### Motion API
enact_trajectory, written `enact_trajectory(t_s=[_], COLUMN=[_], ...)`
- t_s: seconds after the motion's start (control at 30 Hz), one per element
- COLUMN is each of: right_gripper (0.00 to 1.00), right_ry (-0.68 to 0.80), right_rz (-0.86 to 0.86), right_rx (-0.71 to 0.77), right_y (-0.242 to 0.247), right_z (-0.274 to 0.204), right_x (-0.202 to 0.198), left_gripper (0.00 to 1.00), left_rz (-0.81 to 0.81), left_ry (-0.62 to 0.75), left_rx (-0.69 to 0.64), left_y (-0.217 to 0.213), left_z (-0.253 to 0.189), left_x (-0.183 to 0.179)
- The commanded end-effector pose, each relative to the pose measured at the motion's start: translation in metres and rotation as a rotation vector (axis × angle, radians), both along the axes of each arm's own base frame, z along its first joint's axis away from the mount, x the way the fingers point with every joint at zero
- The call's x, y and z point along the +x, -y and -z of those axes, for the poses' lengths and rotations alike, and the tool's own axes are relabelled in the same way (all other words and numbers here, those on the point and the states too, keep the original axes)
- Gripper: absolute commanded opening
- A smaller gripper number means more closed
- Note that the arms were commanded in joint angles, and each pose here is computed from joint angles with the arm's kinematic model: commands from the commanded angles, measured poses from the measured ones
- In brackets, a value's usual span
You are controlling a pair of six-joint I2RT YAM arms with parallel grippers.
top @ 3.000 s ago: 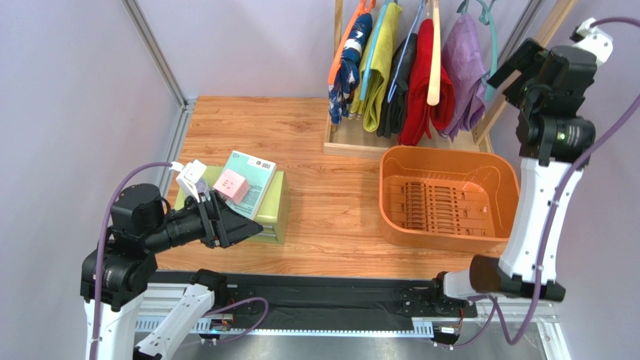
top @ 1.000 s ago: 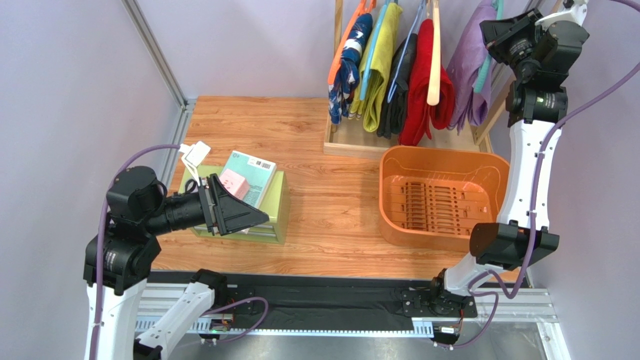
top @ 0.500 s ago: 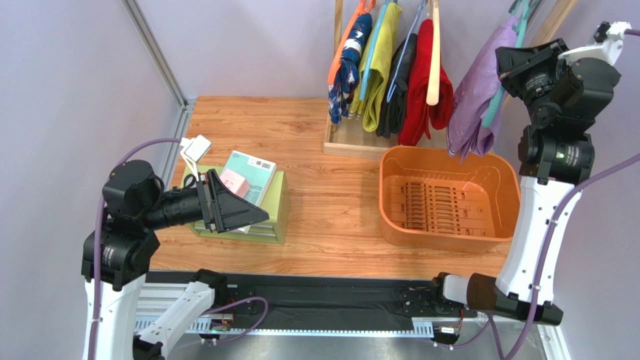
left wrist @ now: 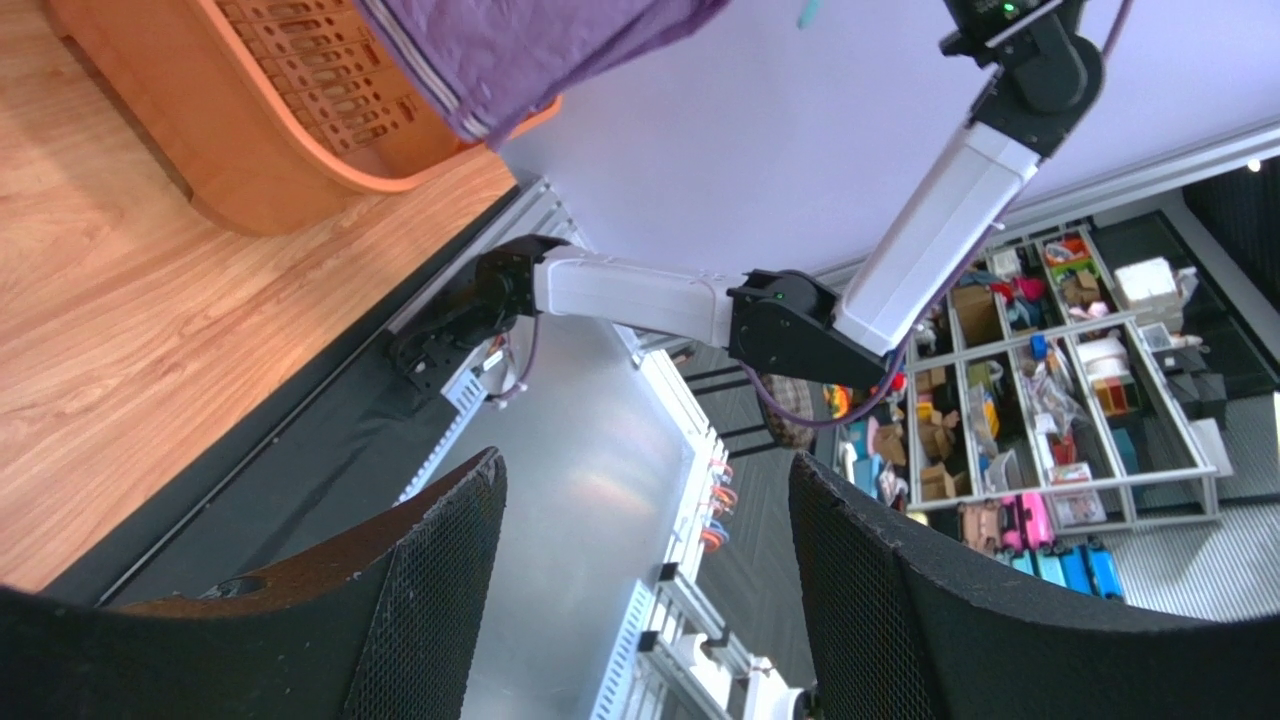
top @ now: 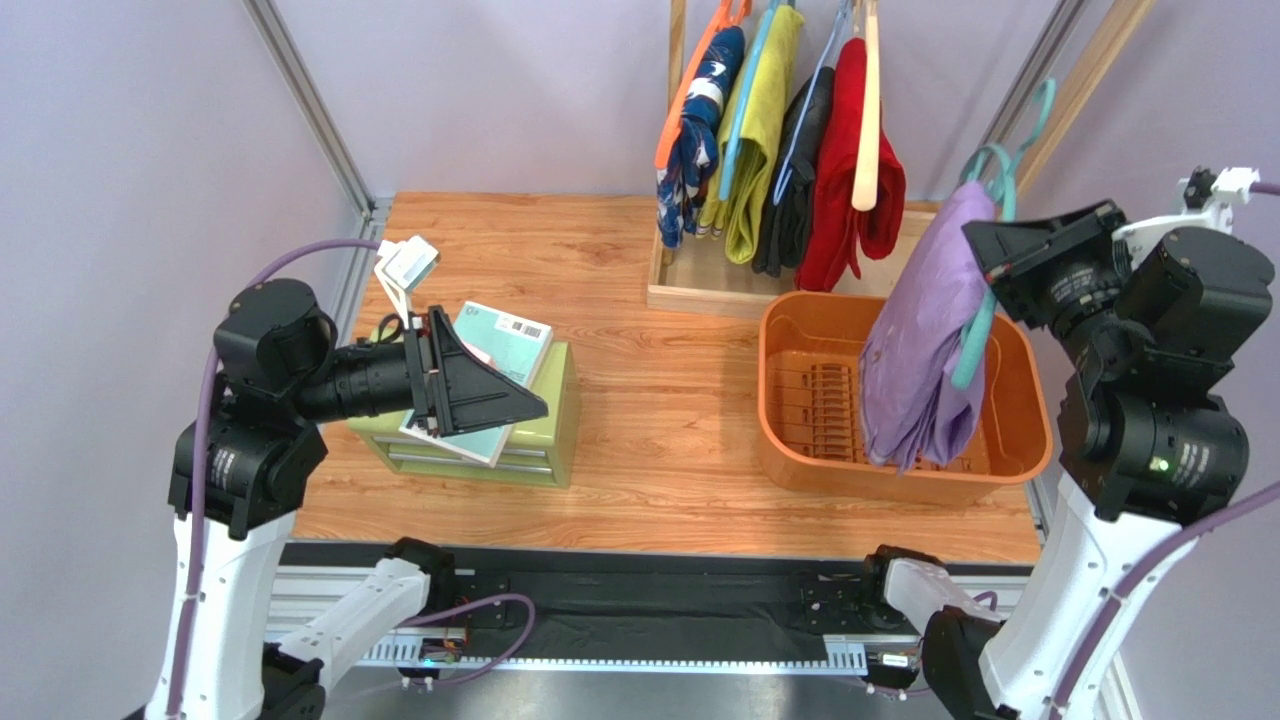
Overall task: Remove the trousers from the hanger
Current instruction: Pass the hanger from the right arm to the left
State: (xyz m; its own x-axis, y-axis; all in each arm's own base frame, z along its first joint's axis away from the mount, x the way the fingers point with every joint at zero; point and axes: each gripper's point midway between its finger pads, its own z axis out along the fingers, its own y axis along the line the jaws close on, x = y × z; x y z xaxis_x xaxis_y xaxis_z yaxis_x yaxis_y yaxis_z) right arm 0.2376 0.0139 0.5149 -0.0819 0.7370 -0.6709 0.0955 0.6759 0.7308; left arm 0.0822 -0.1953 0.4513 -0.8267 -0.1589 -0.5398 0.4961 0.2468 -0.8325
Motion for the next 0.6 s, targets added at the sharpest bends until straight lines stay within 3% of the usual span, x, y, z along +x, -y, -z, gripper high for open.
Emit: enact_trajectory(t_s=[0.0, 0.17, 0.37, 0.57], right_gripper=[0.00, 0.00, 0.00, 0.00], right_ry=[-0.015, -0.108, -0.104, -0.092], right_rz=[-0.127, -0.302, -0.534, -0.714], right_rx=[0.011, 0.035, 0.056, 0.104], right_y=[-0.031, -0.065, -0.105, -0.132], right_z=[-0.004, 0.021, 0.020, 0.014], right_x=[-0.046, -0.086, -0.132, -0.167], left_gripper=[0.74, 0.72, 0.73, 0.77], left_rz=[0.031, 0.080, 0.117, 0.204], left_ry=[0.003, 0.046, 0.073, 0.080], left_rx=[0.021, 0.073, 0.003, -0.174], left_y=[0.015, 0.055, 0.077, 0.114], left_z=[0.006, 0.005, -0.021, -0.073], left_x=[0.007, 0.009, 0.008, -0.006])
